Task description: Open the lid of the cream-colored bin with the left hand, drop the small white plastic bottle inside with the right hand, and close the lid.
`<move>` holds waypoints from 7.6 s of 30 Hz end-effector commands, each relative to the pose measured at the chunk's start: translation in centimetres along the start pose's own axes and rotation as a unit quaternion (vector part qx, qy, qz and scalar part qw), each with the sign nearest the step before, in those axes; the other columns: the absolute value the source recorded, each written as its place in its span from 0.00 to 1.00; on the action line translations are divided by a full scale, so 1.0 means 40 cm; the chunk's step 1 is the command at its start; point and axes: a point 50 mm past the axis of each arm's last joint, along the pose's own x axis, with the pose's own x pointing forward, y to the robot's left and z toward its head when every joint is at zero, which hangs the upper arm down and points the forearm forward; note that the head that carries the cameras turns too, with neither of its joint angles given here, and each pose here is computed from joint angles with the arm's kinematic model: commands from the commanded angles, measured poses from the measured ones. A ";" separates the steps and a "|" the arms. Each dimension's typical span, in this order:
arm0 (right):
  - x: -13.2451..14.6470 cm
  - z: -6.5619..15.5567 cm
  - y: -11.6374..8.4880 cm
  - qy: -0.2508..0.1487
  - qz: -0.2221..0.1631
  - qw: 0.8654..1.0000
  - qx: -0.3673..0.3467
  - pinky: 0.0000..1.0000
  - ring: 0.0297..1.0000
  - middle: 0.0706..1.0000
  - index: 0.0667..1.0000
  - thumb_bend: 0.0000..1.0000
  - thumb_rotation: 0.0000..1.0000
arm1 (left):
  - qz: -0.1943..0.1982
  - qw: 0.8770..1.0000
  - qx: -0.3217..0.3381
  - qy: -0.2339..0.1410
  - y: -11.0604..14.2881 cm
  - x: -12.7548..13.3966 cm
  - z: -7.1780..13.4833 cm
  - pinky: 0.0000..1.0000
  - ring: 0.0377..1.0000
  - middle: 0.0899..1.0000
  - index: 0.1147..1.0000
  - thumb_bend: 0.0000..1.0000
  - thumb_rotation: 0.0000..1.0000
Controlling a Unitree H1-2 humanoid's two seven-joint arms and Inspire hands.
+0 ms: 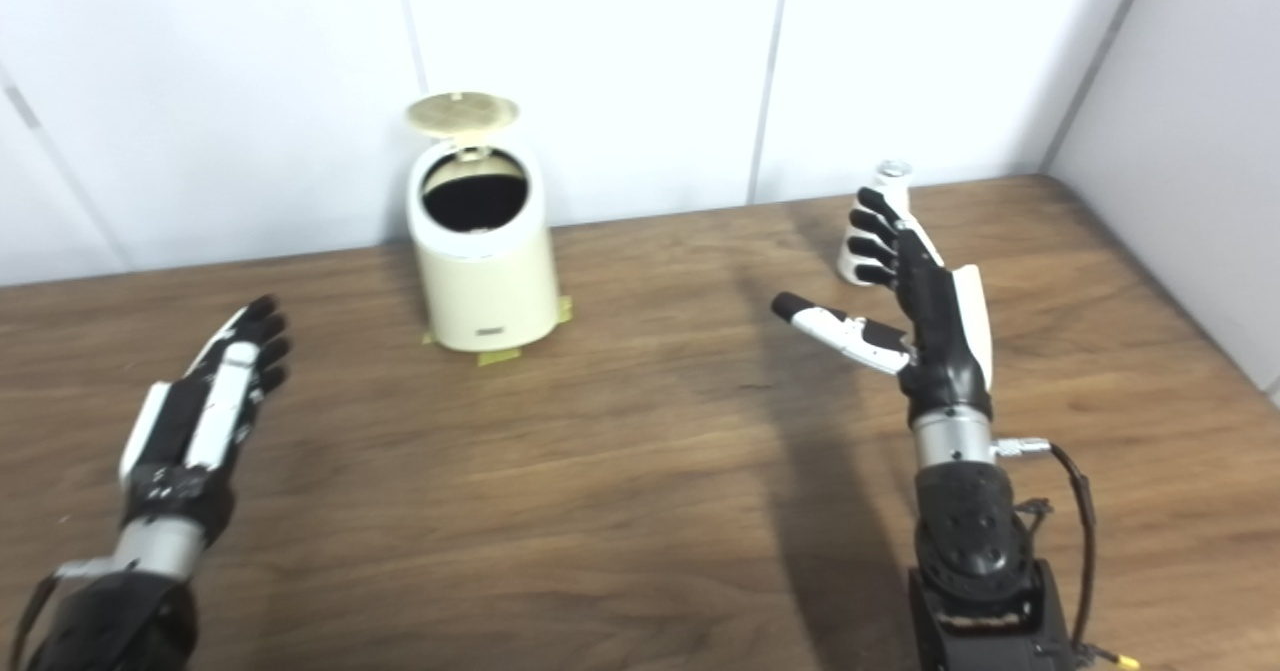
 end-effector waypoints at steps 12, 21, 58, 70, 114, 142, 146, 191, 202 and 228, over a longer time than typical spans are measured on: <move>0.077 0.101 -0.052 -0.045 -0.078 0.987 -0.135 0.75 0.85 0.87 0.88 0.81 0.11 | -0.006 1.000 0.011 -0.017 0.025 0.023 0.050 0.96 0.93 0.95 0.98 0.34 0.82; 0.177 0.111 -0.073 -0.042 -0.079 0.979 -0.181 0.78 0.91 0.96 0.98 0.88 0.20 | -0.018 0.999 0.021 -0.020 0.051 0.016 0.050 0.95 0.95 0.95 0.99 0.38 0.83; 0.444 0.019 -0.062 0.008 -0.048 0.959 -0.280 0.73 0.84 0.86 0.92 0.90 0.14 | -0.041 0.994 0.102 -0.022 0.052 0.008 0.089 0.88 0.93 0.94 0.96 0.33 0.85; 0.428 -0.008 -0.043 0.022 -0.033 0.963 -0.266 0.78 0.89 0.88 0.90 0.85 0.08 | -0.045 0.993 0.103 -0.028 0.047 0.005 0.102 0.90 0.94 0.94 0.97 0.27 0.86; 0.389 -0.075 -0.022 0.036 -0.011 0.961 -0.274 0.62 0.74 0.79 0.83 0.77 0.04 | -0.053 0.989 0.136 -0.038 0.039 -0.001 0.122 0.95 0.96 0.96 0.95 0.15 0.74; 0.493 -0.047 0.060 0.041 -0.126 0.984 -0.121 0.48 0.56 0.58 0.45 0.52 0.12 | -0.064 0.983 0.168 -0.043 0.029 -0.013 0.128 0.92 0.94 0.94 0.95 0.15 0.21; 0.494 -0.054 0.069 0.041 -0.123 0.984 -0.120 0.48 0.55 0.57 0.45 0.52 0.12 | -0.065 0.983 0.167 -0.045 0.025 -0.019 0.129 0.92 0.94 0.94 0.96 0.14 0.20; 0.486 -0.079 0.030 0.075 0.018 0.972 -0.220 0.65 0.73 0.76 0.74 0.89 0.11 | -0.061 0.984 0.163 -0.044 0.024 -0.024 0.128 0.97 0.96 0.95 0.98 0.11 0.00; 0.478 -0.095 0.030 0.062 -0.033 0.978 -0.198 0.48 0.46 0.45 0.55 0.57 0.00 | -0.064 0.983 0.163 -0.044 0.027 -0.026 0.127 0.95 0.96 0.95 0.98 0.11 0.00; 0.434 0.008 0.060 -0.057 -0.016 0.981 -0.185 0.42 0.43 0.46 0.44 0.52 0.00 | -0.061 0.983 0.168 -0.036 0.020 -0.031 0.116 0.98 0.96 0.94 0.96 0.14 0.00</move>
